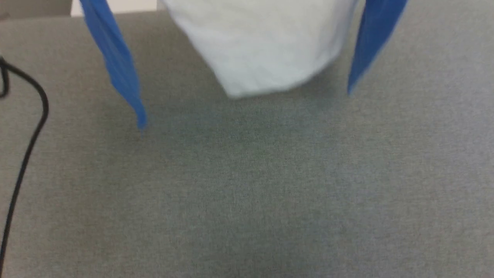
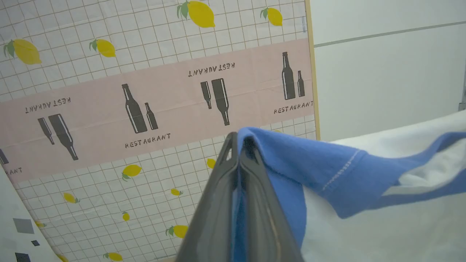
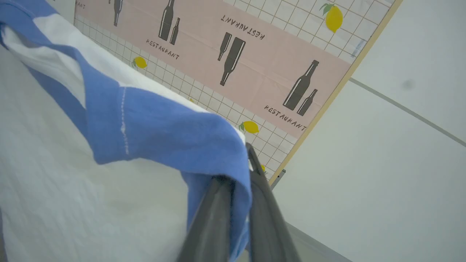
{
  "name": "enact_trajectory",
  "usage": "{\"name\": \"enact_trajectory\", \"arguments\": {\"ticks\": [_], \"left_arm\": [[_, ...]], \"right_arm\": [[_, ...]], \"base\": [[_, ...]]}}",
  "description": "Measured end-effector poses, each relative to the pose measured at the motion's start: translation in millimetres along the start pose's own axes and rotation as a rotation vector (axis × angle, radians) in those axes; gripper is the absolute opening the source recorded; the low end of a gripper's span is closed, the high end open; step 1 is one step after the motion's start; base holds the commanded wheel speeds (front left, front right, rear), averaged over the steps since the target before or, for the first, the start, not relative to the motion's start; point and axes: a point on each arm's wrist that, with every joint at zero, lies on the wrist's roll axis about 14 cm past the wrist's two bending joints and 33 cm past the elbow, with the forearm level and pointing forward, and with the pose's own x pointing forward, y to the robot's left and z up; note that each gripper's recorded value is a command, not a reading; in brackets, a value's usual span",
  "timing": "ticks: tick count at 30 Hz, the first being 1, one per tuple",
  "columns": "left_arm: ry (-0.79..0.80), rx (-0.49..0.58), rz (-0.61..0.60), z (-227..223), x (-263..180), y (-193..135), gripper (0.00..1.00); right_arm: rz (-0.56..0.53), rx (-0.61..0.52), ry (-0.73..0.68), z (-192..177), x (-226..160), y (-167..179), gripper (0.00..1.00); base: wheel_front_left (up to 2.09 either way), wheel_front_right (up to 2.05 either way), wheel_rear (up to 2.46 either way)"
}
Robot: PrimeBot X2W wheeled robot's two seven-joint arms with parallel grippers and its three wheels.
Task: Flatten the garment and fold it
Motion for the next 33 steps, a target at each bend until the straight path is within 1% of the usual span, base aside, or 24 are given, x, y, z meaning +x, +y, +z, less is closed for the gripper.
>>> {"name": "enact_trajectory", "arguments": {"ticks": [4, 7, 8, 11, 14, 17, 20, 22, 24, 27, 29, 33], "left_arm": [[-0.037, 0.028, 0.057, -19.3, 28.1, 15.1, 0.0], [-0.075, 0.043, 0.1, -43.3, 45.0, 23.9, 0.0], [-0.111, 0.044, 0.122, -65.3, 54.8, 28.0, 0.0], [-0.138, 0.048, 0.123, -97.6, 60.0, 26.2, 0.0], [-0.136, 0.051, 0.117, -132.6, 59.8, 25.0, 0.0], [-0.093, 0.051, 0.093, -176.7, 53.2, 20.0, 0.0], [-0.035, 0.052, 0.044, -219.2, 40.3, 8.8, 0.0], [-0.005, 0.053, 0.006, -240.7, 27.3, 0.1, 0.0], [0.019, 0.06, -0.028, -252.8, 14.4, -6.5, 0.0], [0.052, 0.043, -0.07, -260.8, -9.3, -17.2, 0.0], [0.086, 0.025, -0.093, -265.6, -28.2, -24.8, 0.0], [0.209, -0.047, -0.128, -278.7, -76.2, -43.9, 0.0]], "right_arm": [[-0.025, -0.06, -0.008, -15.0, 36.0, -5.6, 0.0], [-0.032, -0.155, 0.004, -39.4, 63.0, -4.6, 0.0], [-0.034, -0.21, 0.021, -65.3, 82.4, -4.9, 0.0], [-0.024, -0.229, 0.05, -104.3, 99.8, -1.5, 0.0], [0.008, -0.223, 0.081, -145.8, 111.6, 11.0, 0.0], [0.057, -0.199, 0.126, -191.2, 117.2, 30.5, 0.0], [0.121, -0.152, 0.181, -238.6, 113.0, 55.6, 0.0], [0.165, -0.109, 0.208, -263.6, 105.5, 72.5, 0.0], [0.201, -0.078, 0.214, -275.3, 97.2, 84.8, 0.0], [0.242, -0.018, 0.217, -281.0, 77.8, 97.2, 0.0], [0.263, 0.007, 0.234, -284.2, 60.6, 101.5, 0.0], [0.285, 0.068, 0.324, -297.4, 13.4, 107.1, 0.0]], "base": [[0.0, 0.0, 0.0], [0.0, 0.0, 0.0], [0.0, 0.0, 0.0], [0.0, 0.0, 0.0], [0.0, 0.0, 0.0], [0.0, 0.0, 0.0], [0.0, 0.0, 0.0], [0.0, 0.0, 0.0], [0.0, 0.0, 0.0], [0.0, 0.0, 0.0], [0.0, 0.0, 0.0], [0.0, 0.0, 0.0]]}}
